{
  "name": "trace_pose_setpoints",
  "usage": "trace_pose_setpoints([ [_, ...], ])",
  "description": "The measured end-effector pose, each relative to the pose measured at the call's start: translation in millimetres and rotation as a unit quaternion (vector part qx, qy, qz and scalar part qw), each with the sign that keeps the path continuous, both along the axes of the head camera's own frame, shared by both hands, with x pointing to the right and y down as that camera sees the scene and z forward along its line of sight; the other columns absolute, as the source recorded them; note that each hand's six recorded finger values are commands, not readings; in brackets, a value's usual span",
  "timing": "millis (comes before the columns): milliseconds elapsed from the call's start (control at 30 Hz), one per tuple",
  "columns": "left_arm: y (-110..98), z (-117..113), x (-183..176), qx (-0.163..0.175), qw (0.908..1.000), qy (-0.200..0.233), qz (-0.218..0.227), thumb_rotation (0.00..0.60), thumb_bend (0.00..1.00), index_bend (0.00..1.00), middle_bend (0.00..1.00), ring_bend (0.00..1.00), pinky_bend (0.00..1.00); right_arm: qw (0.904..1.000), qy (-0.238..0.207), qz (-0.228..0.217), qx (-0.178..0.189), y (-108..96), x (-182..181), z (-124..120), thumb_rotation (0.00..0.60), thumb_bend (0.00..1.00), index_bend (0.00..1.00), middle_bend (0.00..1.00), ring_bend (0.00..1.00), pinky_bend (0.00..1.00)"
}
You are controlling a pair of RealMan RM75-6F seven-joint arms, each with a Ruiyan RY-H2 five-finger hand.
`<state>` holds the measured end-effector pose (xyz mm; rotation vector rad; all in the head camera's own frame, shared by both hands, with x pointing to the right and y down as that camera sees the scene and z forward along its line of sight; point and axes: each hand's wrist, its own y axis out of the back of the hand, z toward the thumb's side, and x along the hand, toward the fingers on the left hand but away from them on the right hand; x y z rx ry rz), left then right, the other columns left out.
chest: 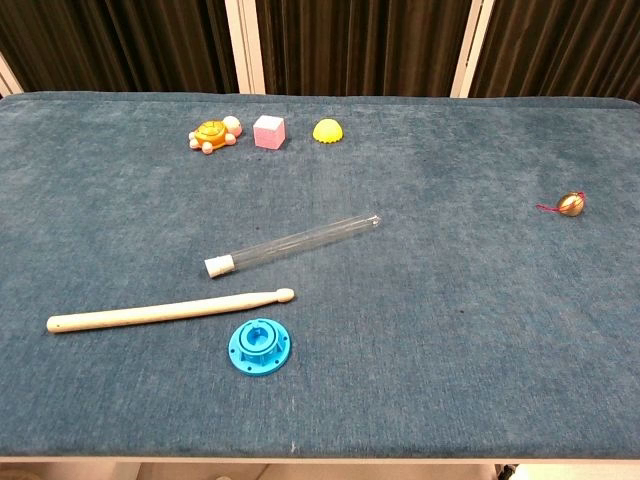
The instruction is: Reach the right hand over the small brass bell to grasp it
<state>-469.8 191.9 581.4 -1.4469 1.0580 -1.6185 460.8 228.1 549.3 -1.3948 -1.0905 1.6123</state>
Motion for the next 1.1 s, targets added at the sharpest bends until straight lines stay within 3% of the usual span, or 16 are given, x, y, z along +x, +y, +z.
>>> trace_pose_setpoints([
  [400, 1, 0, 0, -0.001, 1.0000, 0.000, -0.003, 0.600, 0.35, 0.00, 0.00, 0.03, 0.17, 1.0000, -0.001, -0.002, -0.006, -1, 0, 3, 0.600, 0.30, 0.13, 0.07, 0.09, 0.10],
  [667, 2, -3, -1, 0.004, 0.9999, 0.005, -0.011, 0.600, 0.35, 0.00, 0.00, 0.03, 0.17, 0.9984, -0.022, -0.011, -0.051, -11, -3, 29, 0.600, 0.30, 0.16, 0.07, 0.09, 0.10],
  [1100, 3, -4, -3, 0.000, 0.9999, 0.006, -0.015, 0.600, 0.35, 0.00, 0.00, 0.03, 0.17, 0.9866, -0.064, -0.051, -0.141, -101, -31, 99, 0.600, 0.30, 0.31, 0.07, 0.09, 0.10],
])
